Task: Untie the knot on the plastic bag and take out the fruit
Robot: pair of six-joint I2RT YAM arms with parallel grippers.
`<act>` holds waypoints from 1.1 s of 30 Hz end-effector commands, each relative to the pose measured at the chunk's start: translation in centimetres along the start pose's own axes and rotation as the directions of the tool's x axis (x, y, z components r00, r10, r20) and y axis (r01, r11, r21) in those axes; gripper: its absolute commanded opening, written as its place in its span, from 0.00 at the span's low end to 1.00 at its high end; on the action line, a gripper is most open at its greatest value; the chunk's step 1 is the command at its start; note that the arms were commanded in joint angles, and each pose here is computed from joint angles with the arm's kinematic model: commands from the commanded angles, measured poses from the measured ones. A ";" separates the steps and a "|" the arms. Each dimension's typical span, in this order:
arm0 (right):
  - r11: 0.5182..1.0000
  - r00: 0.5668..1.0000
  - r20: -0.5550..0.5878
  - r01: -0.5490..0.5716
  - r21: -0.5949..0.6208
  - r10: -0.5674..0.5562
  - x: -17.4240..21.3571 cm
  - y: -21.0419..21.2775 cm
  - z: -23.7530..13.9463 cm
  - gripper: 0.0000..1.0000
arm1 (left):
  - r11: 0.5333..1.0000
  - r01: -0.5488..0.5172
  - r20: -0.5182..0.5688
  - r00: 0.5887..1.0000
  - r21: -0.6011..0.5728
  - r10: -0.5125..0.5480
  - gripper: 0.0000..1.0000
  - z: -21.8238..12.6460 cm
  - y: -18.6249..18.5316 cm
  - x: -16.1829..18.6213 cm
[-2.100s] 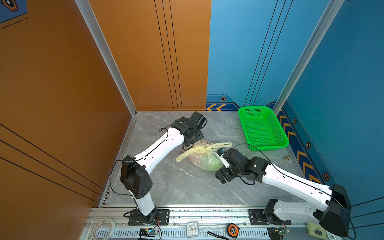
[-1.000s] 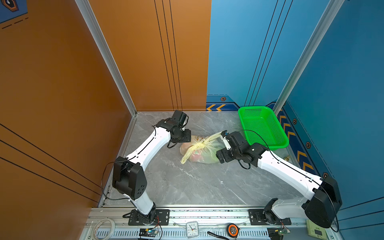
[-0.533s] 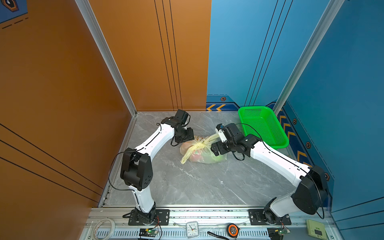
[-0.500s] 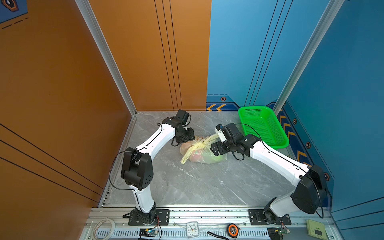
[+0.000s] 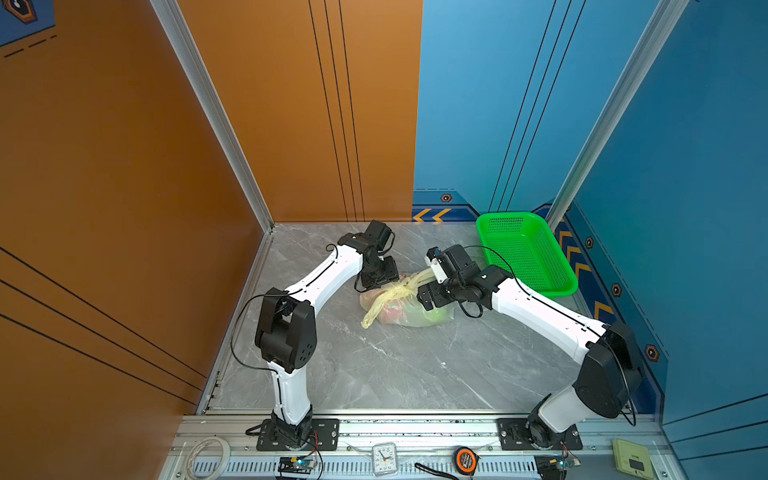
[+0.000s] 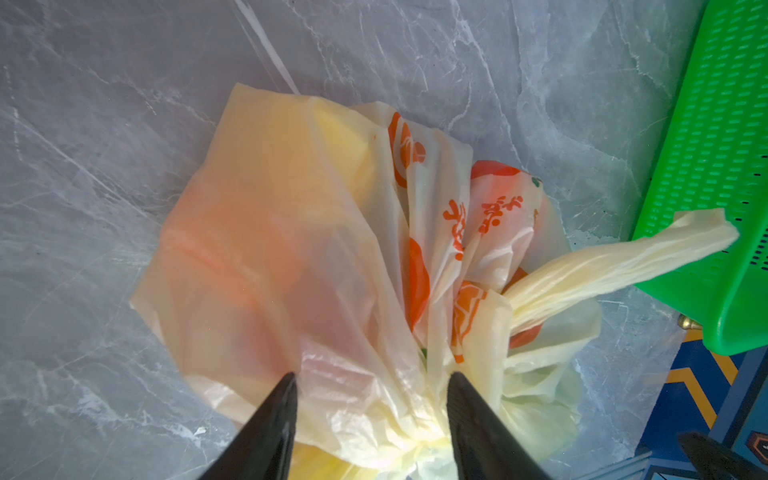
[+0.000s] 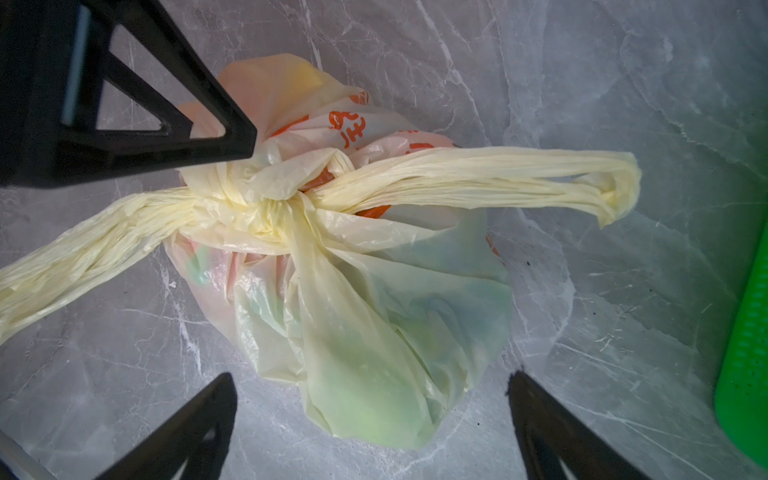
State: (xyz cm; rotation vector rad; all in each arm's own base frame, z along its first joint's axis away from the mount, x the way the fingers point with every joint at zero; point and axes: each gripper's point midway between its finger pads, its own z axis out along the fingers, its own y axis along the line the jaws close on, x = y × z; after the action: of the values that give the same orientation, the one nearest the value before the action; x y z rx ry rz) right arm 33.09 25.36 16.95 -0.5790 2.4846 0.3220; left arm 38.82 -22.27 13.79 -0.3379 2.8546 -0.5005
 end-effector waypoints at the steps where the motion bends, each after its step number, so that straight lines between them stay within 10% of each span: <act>1: 1.000 1.000 0.012 0.025 -0.016 -0.025 -0.6 0.5 -0.1 1.00 | 0.999 0.026 -0.027 0.999 -0.041 -0.027 0.57 0.7 0.5 0.4; 16: 0.997 0.999 0.009 0.054 -0.061 -0.053 -0.2 1.9 1.7 1.00 | 0.998 0.038 -0.051 0.998 -0.056 -0.041 0.00 1.5 0.1 0.9; 24: 0.993 0.995 -0.007 0.099 -0.072 -0.100 -1.0 2.5 4.0 0.95 | 0.998 0.051 -0.005 0.999 -0.023 -0.051 0.00 -0.5 -0.5 0.1; 33: 0.990 0.992 0.011 0.129 -0.064 -0.129 -2.1 2.4 5.0 0.67 | 0.999 0.047 0.011 0.999 0.005 -0.047 0.00 -1.8 -0.8 -0.1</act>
State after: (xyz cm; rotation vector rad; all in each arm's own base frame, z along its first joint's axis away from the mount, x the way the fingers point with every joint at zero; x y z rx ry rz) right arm 34.77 28.75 12.85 -0.7487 2.4858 0.3223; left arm 38.82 -22.87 13.78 -0.4019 2.8684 -0.5028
